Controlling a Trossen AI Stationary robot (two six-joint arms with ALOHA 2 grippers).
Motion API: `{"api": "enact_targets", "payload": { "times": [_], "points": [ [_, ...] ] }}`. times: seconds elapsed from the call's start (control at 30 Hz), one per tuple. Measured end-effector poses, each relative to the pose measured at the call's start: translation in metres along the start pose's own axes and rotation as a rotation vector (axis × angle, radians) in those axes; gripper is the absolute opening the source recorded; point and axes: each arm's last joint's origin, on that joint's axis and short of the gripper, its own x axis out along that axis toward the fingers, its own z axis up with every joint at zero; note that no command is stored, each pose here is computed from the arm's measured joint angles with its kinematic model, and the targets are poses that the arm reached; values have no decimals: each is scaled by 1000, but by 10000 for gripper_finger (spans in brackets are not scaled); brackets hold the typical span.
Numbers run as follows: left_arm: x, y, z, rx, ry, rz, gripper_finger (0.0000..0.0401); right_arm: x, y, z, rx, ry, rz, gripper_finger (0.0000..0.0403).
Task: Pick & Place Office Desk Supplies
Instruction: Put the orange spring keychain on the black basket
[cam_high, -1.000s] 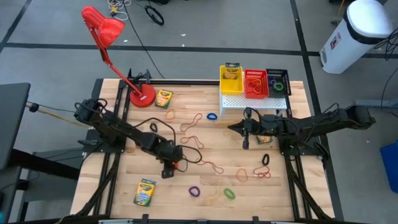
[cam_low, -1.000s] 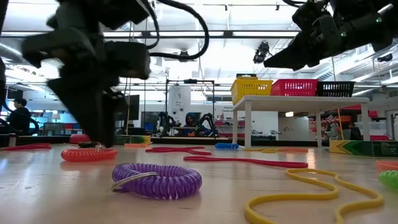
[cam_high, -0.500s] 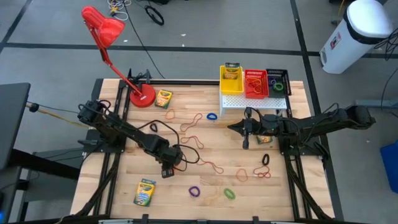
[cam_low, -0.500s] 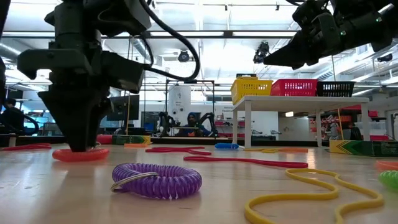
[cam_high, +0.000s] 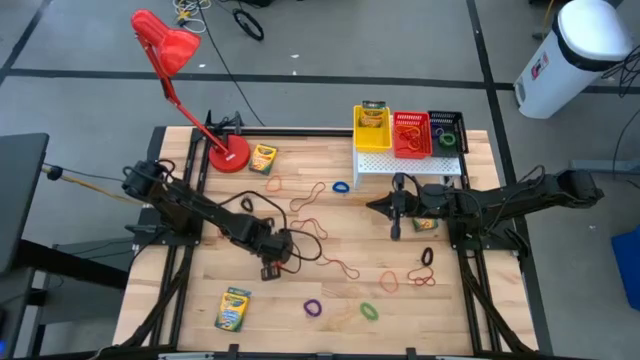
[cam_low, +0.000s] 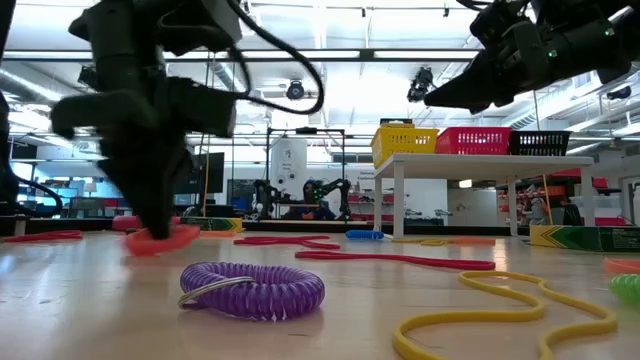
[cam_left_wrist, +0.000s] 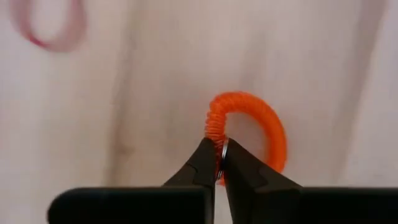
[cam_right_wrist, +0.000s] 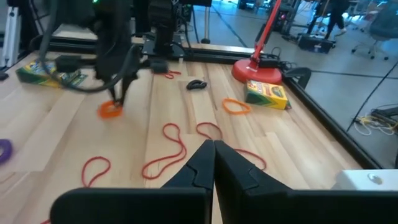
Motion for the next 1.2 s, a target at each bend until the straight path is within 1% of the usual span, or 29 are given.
{"api": "enact_targets", "payload": {
  "times": [0.1,0.17,0.27,0.33,0.43,0.5,0.6,0.7,0.8,0.9,1.03,1.1,1.2],
  "points": [
    [-3,4,5,36,-61,48,18,0,1,-2,-1,14,15,11],
    [-4,7,12,54,-133,79,20,0,1,-2,3,16,16,11],
    [-5,12,29,78,-290,115,19,0,1,-2,26,17,20,11],
    [-4,20,43,65,-454,104,19,0,1,-2,49,15,23,11],
    [-3,38,57,-24,-738,54,20,4,2,-3,83,12,22,11],
    [-5,53,63,-105,-916,32,20,7,2,-3,117,3,19,11],
    [-8,74,69,-192,-1077,39,20,14,3,-4,160,-17,16,13],
    [-6,86,76,-236,-1121,81,20,21,4,-3,195,-56,14,30],
    [-3,89,85,-243,-1127,111,20,26,4,-4,234,-76,-16,63],
    [-1,87,96,-221,-1141,148,20,31,3,-5,263,-64,-83,103],
    [4,82,108,-189,-1141,198,21,37,1,-5,318,-73,-128,155],
    [4,81,113,-182,-1149,203,21,39,-3,-4,376,-84,-139,175],
    [8,81,118,-178,-1144,208,21,41,-7,-7,394,-74,-169,193]
  ]
}}
